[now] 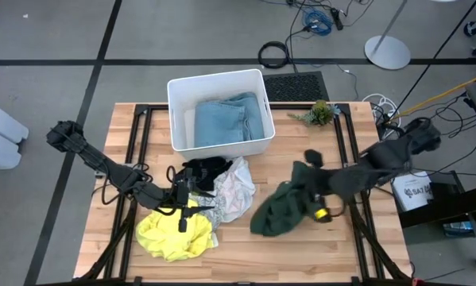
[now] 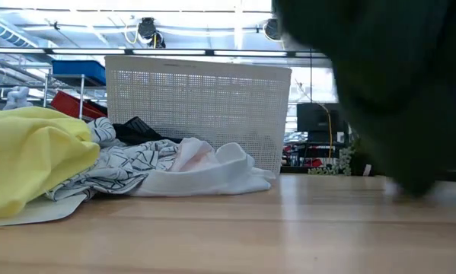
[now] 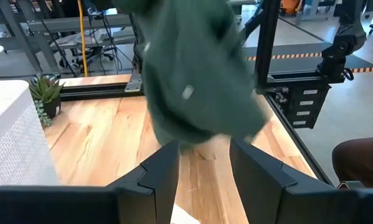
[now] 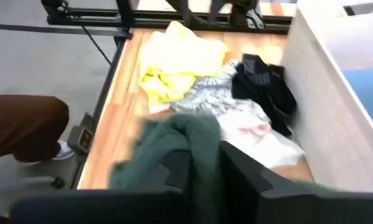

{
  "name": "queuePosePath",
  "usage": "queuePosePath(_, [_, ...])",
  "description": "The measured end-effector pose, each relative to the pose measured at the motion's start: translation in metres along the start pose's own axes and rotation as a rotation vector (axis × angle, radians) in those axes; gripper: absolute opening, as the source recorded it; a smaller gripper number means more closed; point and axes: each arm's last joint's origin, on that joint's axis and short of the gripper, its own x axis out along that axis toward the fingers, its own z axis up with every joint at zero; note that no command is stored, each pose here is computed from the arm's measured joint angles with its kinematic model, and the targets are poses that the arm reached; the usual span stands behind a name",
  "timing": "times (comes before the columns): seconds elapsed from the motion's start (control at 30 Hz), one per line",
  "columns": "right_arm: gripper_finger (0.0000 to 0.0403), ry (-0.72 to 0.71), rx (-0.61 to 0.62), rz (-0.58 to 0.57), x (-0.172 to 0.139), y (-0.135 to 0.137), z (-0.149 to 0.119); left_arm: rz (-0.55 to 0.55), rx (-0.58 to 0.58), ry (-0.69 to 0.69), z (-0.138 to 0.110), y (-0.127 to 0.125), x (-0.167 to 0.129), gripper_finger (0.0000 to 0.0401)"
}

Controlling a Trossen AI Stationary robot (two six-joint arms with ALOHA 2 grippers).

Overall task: Fold laundry
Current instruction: Fold the green polo shirt

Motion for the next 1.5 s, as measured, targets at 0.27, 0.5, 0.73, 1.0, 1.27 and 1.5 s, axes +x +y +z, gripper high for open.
queuePosePath(0.27, [0.0137,0.075,-0.028,0.110,0.036,0.011,0.010,0.009,-0.061,-0.010,0.001,0.000,0.000,0.0152])
queuePosePath(0.5, [0.0183,0.302,0.208,0.140,0.023,0.014,-0.008,0.011,-0.085,-0.021,0.002,0.000,0.001,0.0152])
queuePosePath(0.73, [0.0187,0.537,0.407,0.263,0.018,0.047,-0.033,0.026,-0.125,-0.050,0.005,0.004,0.004,0.0152])
queuePosePath(1.0, [0.0181,0.621,0.424,0.056,-0.003,0.063,-0.061,-0.179,-0.047,-0.082,0.006,-0.008,0.074,0.0152])
queuePosePath(1.27, [0.0181,0.521,0.380,-0.014,-0.010,0.070,-0.067,-0.323,0.096,0.103,0.017,-0.041,0.176,0.0152])
queuePosePath(1.5, [0.0180,0.500,0.316,-0.010,-0.010,0.070,-0.067,-0.287,0.176,0.357,0.003,-0.062,0.229,0.0152])
